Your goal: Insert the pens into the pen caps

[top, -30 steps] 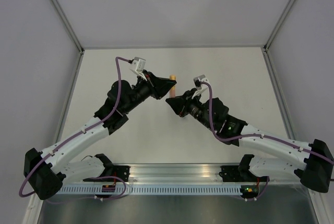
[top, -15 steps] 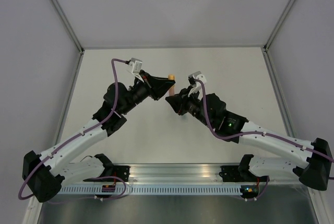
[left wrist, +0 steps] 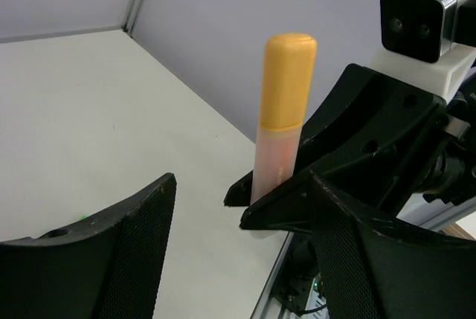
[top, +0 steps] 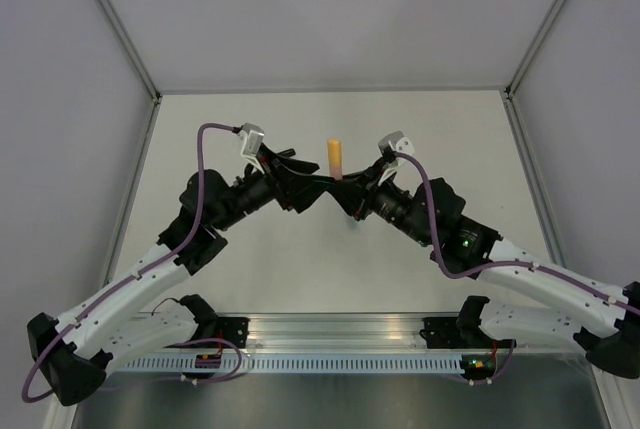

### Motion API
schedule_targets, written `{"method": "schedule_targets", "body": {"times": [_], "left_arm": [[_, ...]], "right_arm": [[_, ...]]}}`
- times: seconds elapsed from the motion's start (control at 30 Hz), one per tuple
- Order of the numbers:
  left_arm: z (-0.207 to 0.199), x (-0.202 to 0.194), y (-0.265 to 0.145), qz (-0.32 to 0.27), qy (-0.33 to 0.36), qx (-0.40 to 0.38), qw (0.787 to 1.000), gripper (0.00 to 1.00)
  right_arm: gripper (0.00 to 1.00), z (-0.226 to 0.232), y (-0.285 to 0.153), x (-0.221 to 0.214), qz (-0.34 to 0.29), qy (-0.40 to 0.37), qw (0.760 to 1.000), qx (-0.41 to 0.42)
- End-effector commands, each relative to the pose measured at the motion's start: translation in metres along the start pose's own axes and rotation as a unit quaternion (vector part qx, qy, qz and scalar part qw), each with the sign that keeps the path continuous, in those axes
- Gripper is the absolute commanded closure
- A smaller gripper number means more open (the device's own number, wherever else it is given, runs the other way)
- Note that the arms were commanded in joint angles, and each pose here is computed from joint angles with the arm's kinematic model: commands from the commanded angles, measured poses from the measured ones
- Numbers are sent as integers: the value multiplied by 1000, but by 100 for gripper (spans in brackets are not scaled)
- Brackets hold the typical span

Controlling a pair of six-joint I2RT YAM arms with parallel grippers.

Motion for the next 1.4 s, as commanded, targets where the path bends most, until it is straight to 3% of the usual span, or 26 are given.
{"method": "schedule_targets", "body": {"times": [0.0, 0.27, 0.43, 0.57, 0.7, 0.83, 1.13, 1.23, 1.27, 1.33, 1.37], "left_arm": [[-17, 4, -14, 8, 29, -41, 999, 24], [-62, 41, -55, -38, 83, -125, 988, 10], [-94, 69, -63, -26, 80, -180, 980, 10], [-97, 73, -54, -11, 69, -182, 981, 12], [-92, 69, -46, -5, 53, -174, 983, 29], [-88, 53, -39, 19, 42, -187, 981, 32], [-80, 30, -30, 30, 20, -201, 979, 53], [-80, 21, -31, 40, 8, -216, 976, 72], [-81, 18, -32, 43, 1, -222, 974, 84], [-81, 7, -34, 53, -14, -239, 969, 98], [-81, 3, -35, 57, -21, -243, 968, 98]], "right_arm": [[100, 17, -19, 13, -10, -11, 998, 57], [100, 51, -55, -5, 58, -6, 980, 189], [100, 67, -68, -13, 78, 12, 965, 250], [100, 75, -72, -15, 83, 27, 956, 280], [100, 80, -69, -17, 85, 40, 950, 296], [100, 82, -67, -19, 88, 49, 948, 301], [100, 83, -60, -19, 87, 55, 947, 303], [100, 83, -58, -19, 83, 55, 949, 299], [100, 82, -57, -17, 77, 53, 950, 297], [100, 81, -55, -12, 65, 49, 953, 290], [100, 81, -53, -9, 57, 47, 954, 290]]}}
Point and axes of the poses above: each gripper's point midway between its finger pads, its own y axis out along the fingers, its own z axis along the line the jaws close on, x = y × z, the point moved 3 cm from there along -y, back along the fingers, and after that the axes turned 5 degrees about y, right-handed, at the moved point
